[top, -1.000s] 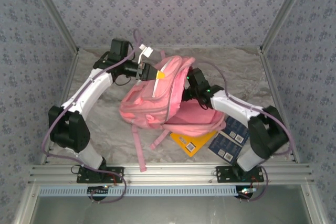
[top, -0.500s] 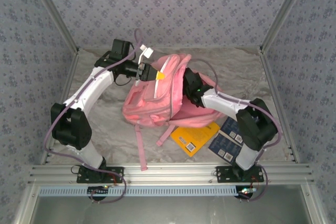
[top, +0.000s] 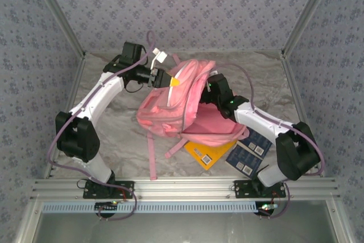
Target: Pack the student bag
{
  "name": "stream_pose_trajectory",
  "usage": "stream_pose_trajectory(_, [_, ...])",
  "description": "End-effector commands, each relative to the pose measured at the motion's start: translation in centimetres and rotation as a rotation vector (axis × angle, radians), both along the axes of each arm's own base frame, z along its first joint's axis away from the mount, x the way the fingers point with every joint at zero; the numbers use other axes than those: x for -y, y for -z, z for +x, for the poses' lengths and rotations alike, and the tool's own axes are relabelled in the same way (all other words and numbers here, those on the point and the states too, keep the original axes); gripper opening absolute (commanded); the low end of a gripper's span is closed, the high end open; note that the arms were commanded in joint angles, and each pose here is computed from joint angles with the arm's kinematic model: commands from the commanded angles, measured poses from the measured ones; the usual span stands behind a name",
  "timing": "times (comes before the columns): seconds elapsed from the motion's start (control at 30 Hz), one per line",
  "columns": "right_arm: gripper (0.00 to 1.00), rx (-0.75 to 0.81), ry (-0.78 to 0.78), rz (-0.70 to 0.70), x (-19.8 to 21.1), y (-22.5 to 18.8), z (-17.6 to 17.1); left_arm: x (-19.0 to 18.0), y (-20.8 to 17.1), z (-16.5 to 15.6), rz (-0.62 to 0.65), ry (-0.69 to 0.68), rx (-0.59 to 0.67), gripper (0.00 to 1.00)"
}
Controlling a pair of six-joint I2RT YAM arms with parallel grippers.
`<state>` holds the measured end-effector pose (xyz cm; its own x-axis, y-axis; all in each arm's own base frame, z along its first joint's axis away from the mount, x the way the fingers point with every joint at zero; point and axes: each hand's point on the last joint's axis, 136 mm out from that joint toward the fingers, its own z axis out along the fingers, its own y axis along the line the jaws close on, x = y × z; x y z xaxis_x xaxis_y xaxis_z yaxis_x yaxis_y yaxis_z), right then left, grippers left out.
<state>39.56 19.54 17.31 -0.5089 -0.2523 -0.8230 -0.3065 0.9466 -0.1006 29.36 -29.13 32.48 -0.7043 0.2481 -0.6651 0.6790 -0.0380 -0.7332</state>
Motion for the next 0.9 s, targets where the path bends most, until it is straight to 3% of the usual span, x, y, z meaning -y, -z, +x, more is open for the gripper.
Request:
stream_pose_trajectory(0.0, [0.84, 0.008, 0.055, 0.079, 0.0, -1.7, 2.1, -0.1, -4.6, -2.5, -0.131, 0.122, 0.1, 0.0])
stream_pose_trajectory(0.13, [0.81, -0.043, 0.07, 0.125, -1.6, -0.6, 3.3, 0.1, -4.3, -2.4, -0.126, 0.122, 0.094, 0.0])
stream_pose_trajectory(0.37, [0.65, -0.274, 0.037, 0.527, -6.7, 0.6, 5.9, 0.4, -4.2, -2.6, -0.134, 0.144, 0.08, 0.0])
stream_pose_trajectory(0.47, [0.71, -0.271, 0.017, 0.594, -7.9, 0.8, 6.9, 0.5, -4.2, -2.6, -0.135, 0.146, 0.081, 0.0])
stream_pose_trajectory(0.5, [0.78, -0.249, 0.029, 0.594, -7.6, 0.6, 7.0, 0.4, -4.2, -2.5, -0.135, 0.144, 0.081, 0.0])
stream_pose_trajectory(0.57, [1.0, -0.204, 0.049, 0.603, -6.6, -0.3, 6.9, 0.4, -4.2, -2.3, -0.132, 0.138, 0.082, 0.0])
stream_pose_trajectory(0.77, [1.0, -0.054, 0.074, 0.407, -2.2, -2.9, 4.2, 0.3, -3.5, -1.5, -0.11, 0.105, 0.08, 0.0])
stream_pose_trajectory(0.87, [1.0, 0.009, 0.177, 0.357, 0.3, -3.8, 2.2, 0.3, -3.3, -1.0, -0.1, 0.088, 0.078, 0.0])
